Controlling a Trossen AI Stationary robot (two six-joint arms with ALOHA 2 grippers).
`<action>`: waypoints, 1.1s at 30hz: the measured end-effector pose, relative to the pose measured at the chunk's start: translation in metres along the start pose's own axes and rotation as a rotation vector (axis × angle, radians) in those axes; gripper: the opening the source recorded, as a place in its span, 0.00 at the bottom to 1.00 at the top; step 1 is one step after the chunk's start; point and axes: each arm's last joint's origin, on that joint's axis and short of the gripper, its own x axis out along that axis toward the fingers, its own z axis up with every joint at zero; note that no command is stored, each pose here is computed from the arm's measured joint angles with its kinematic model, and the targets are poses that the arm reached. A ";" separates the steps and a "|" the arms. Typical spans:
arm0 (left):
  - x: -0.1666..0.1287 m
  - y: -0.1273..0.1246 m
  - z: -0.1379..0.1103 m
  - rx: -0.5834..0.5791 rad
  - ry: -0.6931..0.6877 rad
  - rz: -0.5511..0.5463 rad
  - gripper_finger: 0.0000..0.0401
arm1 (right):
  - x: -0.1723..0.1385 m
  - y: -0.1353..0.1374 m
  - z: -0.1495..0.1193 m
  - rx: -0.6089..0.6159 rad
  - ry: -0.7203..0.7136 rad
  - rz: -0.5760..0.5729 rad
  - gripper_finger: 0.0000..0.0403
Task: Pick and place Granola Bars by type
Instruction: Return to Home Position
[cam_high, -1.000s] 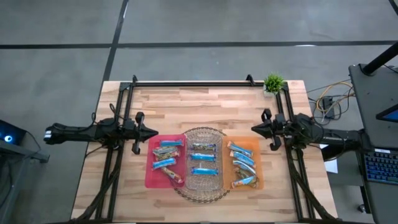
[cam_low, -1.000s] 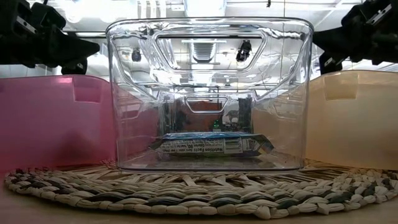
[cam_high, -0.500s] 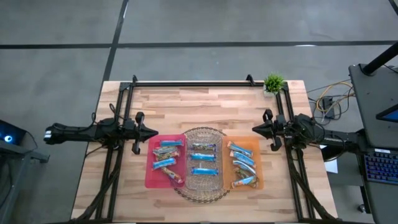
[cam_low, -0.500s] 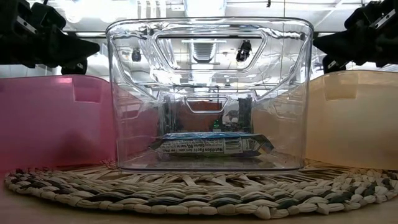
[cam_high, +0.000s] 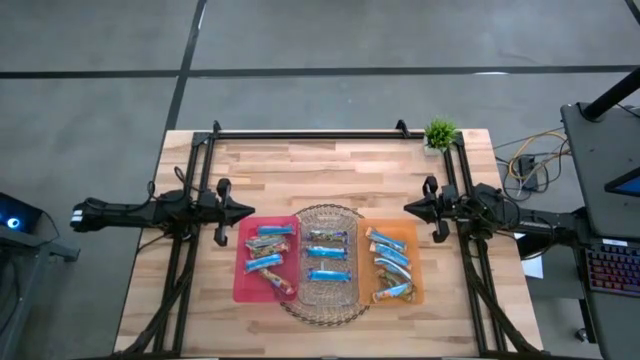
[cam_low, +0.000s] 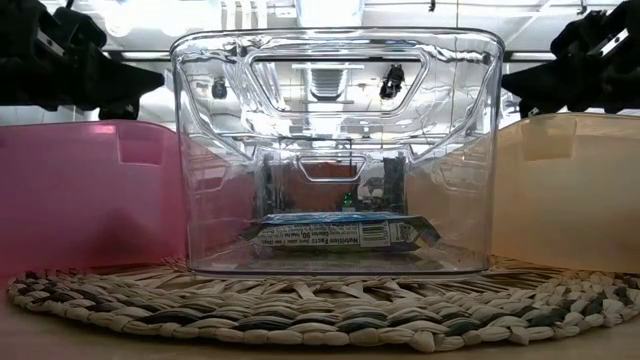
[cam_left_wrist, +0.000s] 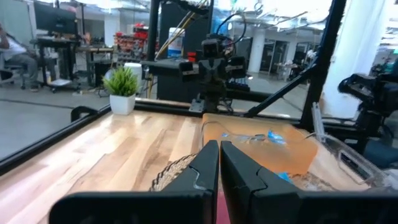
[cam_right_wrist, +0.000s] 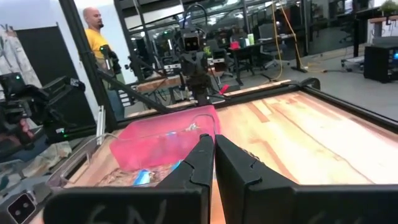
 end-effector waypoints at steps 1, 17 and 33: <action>0.000 0.000 0.000 0.001 -0.008 -0.004 0.00 | 0.000 0.000 0.000 0.000 0.000 -0.001 0.02; 0.000 0.000 -0.002 0.024 0.007 0.001 0.00 | 0.000 0.000 -0.001 0.000 0.007 0.001 0.02; 0.000 0.000 -0.003 0.022 0.015 0.002 0.00 | 0.000 0.000 -0.001 -0.003 0.007 0.004 0.02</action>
